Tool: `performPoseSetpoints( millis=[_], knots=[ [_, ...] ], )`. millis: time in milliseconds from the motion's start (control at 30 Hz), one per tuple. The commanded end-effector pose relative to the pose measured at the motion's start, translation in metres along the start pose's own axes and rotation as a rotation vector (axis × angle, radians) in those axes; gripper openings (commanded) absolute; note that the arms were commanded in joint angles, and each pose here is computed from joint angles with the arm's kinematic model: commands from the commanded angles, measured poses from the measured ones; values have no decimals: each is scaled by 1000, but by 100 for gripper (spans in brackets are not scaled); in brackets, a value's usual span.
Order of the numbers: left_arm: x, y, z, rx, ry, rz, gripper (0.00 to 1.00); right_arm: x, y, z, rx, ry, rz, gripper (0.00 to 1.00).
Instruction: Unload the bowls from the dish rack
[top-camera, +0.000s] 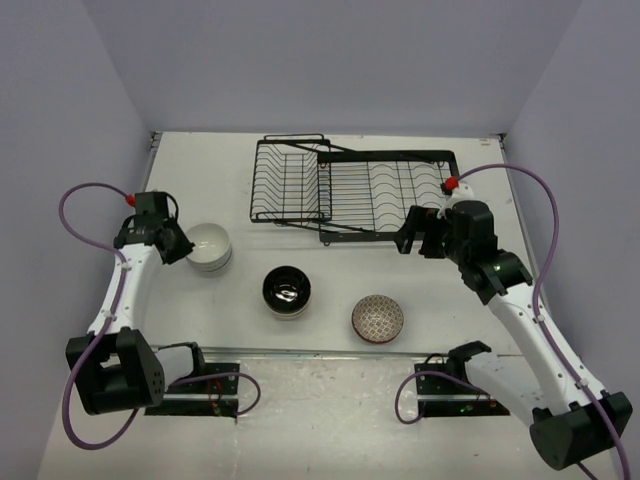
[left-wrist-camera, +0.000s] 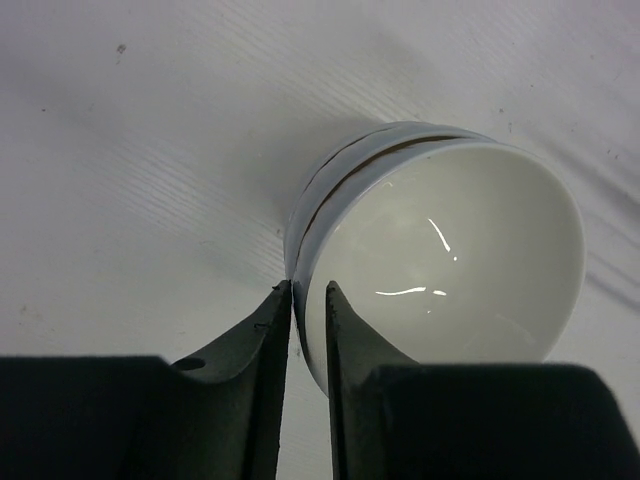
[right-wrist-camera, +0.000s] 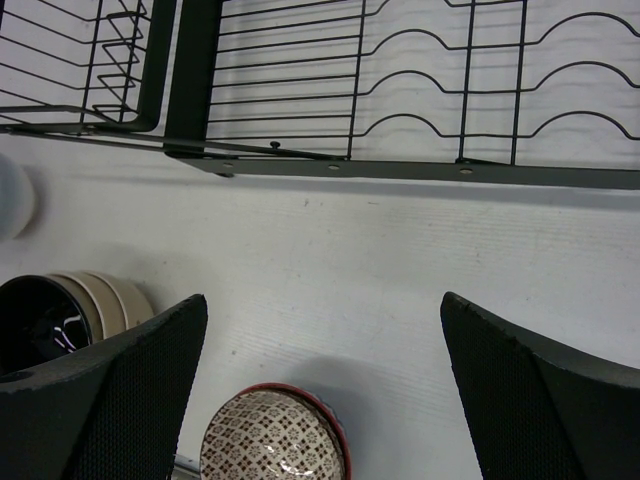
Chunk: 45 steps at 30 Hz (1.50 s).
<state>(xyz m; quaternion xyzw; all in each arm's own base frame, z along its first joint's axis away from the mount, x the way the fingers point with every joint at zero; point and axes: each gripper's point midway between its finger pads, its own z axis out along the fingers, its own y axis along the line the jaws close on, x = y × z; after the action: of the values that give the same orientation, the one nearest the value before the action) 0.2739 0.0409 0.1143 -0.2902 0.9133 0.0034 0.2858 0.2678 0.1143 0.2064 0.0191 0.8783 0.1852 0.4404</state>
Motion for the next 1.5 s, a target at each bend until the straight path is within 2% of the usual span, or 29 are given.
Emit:
performPoseSetpoints(
  millis=[0,100,167,200,267,300,367,500,600,633,733,800,833,900,1067,1200,1467],
  knots=[
    [-16,-6,-7,17,-41,-16,23,-5,6,1,-33,-25,-23,99],
    [-15,-8,-9,34,-38,-17,32,-5,7,1,-35,-22,-26,99],
    [-16,-11,-13,50,-43,-19,47,-4,7,2,-34,-21,-26,99],
    [-17,-12,-17,58,-49,-20,62,-4,6,2,-32,-20,-26,99],
    [-16,-15,-22,78,-51,-26,76,-5,5,2,-28,-22,-27,99],
    [-17,-16,-28,90,-61,-27,89,-4,5,1,-25,-21,-27,99],
    [-23,-20,-42,121,-98,-30,100,-6,4,0,-21,-28,-28,99],
    [-40,-25,-79,174,-202,13,100,-14,4,-10,-12,-72,-33,99],
    [-47,-42,-123,234,-302,138,100,-23,4,-27,8,-100,-39,99],
    [-51,-38,-134,196,-346,156,100,-28,4,-36,18,-122,-36,99],
    [-51,-42,-188,241,-461,215,100,-47,-3,-71,88,-183,-13,99],
    [-45,-41,-205,270,-496,246,100,-41,-4,-87,94,-152,-18,99],
    [-44,-32,-219,274,-547,238,100,-45,-1,-101,77,-176,-30,99],
    [-38,-24,-227,282,-577,251,100,-38,-1,-116,68,-164,-48,99],
    [-18,3,-238,295,-616,261,100,-44,-22,-173,138,-310,-100,99],
    [-12,18,-256,338,-669,218,100,-41,-32,-201,152,-411,-114,99],
    [-10,27,-268,371,-701,198,100,-23,-43,-209,155,-449,-119,99]
  ],
)
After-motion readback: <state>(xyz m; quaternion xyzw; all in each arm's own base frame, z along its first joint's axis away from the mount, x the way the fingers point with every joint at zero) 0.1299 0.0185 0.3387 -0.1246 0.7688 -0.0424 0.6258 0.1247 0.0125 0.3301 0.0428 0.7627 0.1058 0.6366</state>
